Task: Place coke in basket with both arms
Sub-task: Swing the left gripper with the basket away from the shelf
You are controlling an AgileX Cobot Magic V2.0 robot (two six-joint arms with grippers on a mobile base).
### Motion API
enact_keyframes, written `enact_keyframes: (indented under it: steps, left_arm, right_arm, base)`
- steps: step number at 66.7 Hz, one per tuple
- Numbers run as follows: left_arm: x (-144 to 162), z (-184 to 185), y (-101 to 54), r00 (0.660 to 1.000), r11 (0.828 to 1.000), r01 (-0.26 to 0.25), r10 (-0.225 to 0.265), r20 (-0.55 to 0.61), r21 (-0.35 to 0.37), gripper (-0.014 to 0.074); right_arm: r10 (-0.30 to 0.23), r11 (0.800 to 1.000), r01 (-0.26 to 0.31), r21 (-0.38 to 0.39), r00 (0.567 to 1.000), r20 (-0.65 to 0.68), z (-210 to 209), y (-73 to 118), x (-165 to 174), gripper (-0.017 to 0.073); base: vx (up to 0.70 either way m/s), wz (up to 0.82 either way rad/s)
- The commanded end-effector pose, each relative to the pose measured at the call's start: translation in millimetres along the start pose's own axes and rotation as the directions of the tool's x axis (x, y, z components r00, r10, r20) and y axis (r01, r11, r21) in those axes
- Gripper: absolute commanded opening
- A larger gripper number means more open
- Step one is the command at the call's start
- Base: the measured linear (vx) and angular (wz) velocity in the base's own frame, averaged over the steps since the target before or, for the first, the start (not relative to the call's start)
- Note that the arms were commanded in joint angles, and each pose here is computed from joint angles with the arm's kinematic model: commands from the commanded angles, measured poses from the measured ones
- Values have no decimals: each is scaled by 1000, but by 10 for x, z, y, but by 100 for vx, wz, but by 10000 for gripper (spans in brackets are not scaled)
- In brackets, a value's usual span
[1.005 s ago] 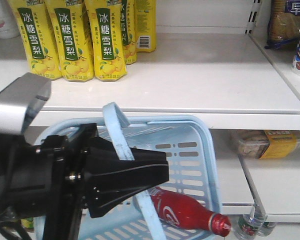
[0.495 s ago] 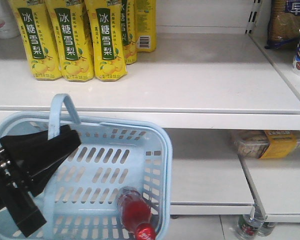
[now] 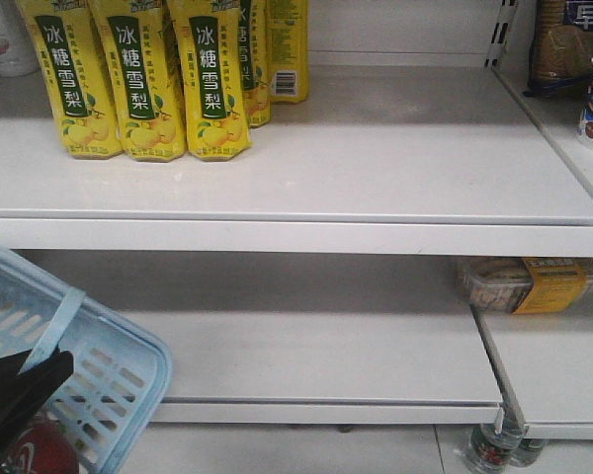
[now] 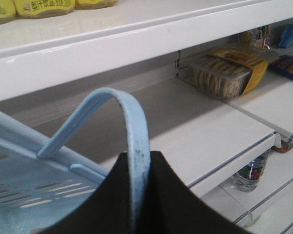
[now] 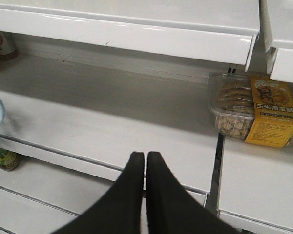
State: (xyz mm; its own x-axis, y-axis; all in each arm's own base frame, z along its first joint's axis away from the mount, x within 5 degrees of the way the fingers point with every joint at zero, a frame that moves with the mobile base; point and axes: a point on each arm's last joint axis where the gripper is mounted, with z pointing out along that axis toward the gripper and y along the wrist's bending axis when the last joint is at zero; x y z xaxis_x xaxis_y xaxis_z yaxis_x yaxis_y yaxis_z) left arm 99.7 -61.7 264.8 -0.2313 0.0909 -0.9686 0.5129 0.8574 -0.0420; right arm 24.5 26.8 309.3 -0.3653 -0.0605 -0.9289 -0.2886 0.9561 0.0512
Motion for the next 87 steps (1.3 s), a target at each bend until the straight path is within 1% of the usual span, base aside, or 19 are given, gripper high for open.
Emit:
enact_keyframes:
  steps: [1, 9, 20, 27, 33, 36, 46, 54, 57, 60, 62, 63, 64, 66, 71, 76, 87]
  left_arm:
    - [-205, -86, -38, 977, 997, -65, 58, 206, 29, -6]
    - [-53, -117, -36, 974, 997, -66, 57, 219, 35, -6]
    - [55, -210, -45, 946, 996, -72, 52, 321, 51, -6]
    - [130, -264, -27, 938, 997, -68, 52, 342, 36, -6]
    - [204, -300, 2, 933, 998, -68, 62, 354, 4, -6]
    - [255, -315, 21, 932, 999, -51, 52, 358, -13, -6]
    - [469, -351, 89, 929, 997, 33, -6, 369, -67, -6]
    - [654, -367, 137, 924, 989, 99, -51, 378, -108, -6]
    - [679, -377, 149, 933, 986, 105, -52, 356, -132, -6]
    - [682, -392, 161, 933, 982, 102, -40, 359, -156, -6]
    - [686, -399, 169, 934, 980, 89, -21, 357, -176, -6]
    - [688, -402, 173, 935, 979, 75, -3, 354, -189, -6]
    - [687, -408, 180, 935, 977, 63, 14, 354, -206, -6]
    - [685, -415, 189, 934, 972, 51, 34, 356, -228, -6]
    - [674, -427, 216, 930, 959, 42, 65, 362, -280, -6]
    - [674, -437, 245, 930, 944, 53, 72, 361, -325, -6]
    - [673, -456, 289, 928, 916, 71, 85, 362, -396, -6]
  right_arm:
    - [8, 1000, -8, 10, 997, 72, -19, -7, -120, -5]
    - [8, 1000, -8, 10, 997, 72, -19, -7, -120, -5]
    - [8, 1000, -8, 10, 997, 72, -19, -7, -120, -5]
    - [8, 1000, -8, 10, 997, 72, -19, -7, -120, -5]
    - [8, 1000, -8, 10, 997, 72, -19, -7, -120, -5]
    - [8, 1000, -8, 10, 997, 72, -19, -7, -120, -5]
    - [8, 1000, -8, 10, 997, 72, -19, -7, -120, -5]
    - [8, 1000, -8, 10, 997, 72, -19, -7, -120, -5]
    - [8, 1000, -8, 10, 997, 72, -19, -7, -120, -5]
    - [8, 1000, -8, 10, 997, 72, -19, -7, -120, -5]
    - [8, 1000, -8, 10, 997, 72, -19, -7, -120, -5]
    - [8, 1000, -8, 10, 997, 72, -19, -7, -120, -5]
    - [8, 1000, -8, 10, 997, 72, -19, -7, -120, -5]
    - [8, 1000, -8, 10, 997, 72, -19, -7, -120, -5]
    - [8, 1000, -8, 10, 997, 72, -19, -7, -120, -5]
    - [8, 1000, -8, 10, 997, 72, -19, -7, -120, -5]
    - [8, 1000, -8, 10, 997, 72, -19, -7, -120, -5]
  base:
    - [0, 0]
    - [0, 0]
    - [0, 0]
    - [0, 0]
    - [0, 0]
    - [0, 0]
    - [0, 0]
    - [0, 0]
    - [0, 0]
    - [0, 0]
    - [0, 0]
    - [0, 0]
    - [0, 0]
    - [0, 0]
    - [0, 0]
    - [0, 0]
    - [0, 0]
